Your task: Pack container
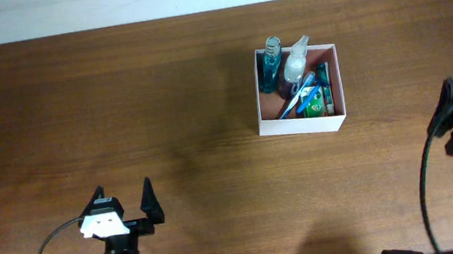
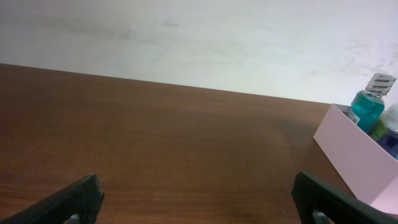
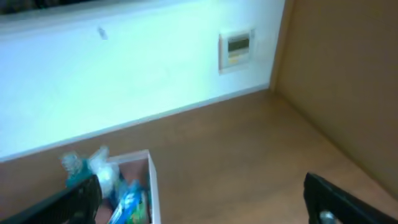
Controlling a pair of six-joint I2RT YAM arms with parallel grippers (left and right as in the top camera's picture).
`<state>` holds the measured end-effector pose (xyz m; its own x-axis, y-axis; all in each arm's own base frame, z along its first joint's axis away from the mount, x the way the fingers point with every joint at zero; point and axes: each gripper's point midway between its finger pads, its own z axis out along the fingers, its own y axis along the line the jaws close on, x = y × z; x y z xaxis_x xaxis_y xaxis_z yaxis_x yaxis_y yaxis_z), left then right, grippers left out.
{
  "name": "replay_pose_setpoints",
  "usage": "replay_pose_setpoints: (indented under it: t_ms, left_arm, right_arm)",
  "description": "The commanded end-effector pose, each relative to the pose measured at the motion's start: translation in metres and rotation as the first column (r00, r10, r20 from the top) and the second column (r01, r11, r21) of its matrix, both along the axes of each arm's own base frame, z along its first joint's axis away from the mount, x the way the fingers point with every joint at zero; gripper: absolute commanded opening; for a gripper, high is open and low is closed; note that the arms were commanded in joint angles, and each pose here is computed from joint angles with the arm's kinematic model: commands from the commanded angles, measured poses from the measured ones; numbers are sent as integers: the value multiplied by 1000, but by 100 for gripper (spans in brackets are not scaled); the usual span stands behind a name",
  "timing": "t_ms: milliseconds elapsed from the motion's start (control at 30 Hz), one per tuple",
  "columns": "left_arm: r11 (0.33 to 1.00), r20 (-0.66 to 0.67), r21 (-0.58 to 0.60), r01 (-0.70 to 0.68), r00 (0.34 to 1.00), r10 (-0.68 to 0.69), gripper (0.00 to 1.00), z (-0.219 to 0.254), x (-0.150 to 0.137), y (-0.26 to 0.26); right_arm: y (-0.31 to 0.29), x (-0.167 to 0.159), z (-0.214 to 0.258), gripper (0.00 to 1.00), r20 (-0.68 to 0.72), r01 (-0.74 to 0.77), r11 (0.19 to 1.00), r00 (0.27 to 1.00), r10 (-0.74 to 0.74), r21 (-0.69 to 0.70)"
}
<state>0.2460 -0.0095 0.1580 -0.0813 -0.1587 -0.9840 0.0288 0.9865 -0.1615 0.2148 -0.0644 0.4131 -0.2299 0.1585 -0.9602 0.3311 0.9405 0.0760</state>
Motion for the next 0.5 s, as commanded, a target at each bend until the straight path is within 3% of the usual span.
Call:
replay_pose_setpoints:
  t_ms: [0,133,300,467]
  left_arm:
    - [1000,-3,3,-14,1000,14,99,-2,0,3]
    - [1000,-3,3,-14,1000,14,100,-2,0,3]
    - [1000,-3,3,-14,1000,14,100,-2,0,3]
    - [1000,-3,3,-14,1000,14,99,-2,0,3]
  right_arm:
    - [16,-5,-14,99,58,-78,997,995,78,5]
    - [28,-12,-20,99,161,-138,990,977,140,-23]
    - [52,-17,-22,99,342,-230,958,898,276,-170]
    - [65,-19,-42,99,439,-271,940,833,337,-208]
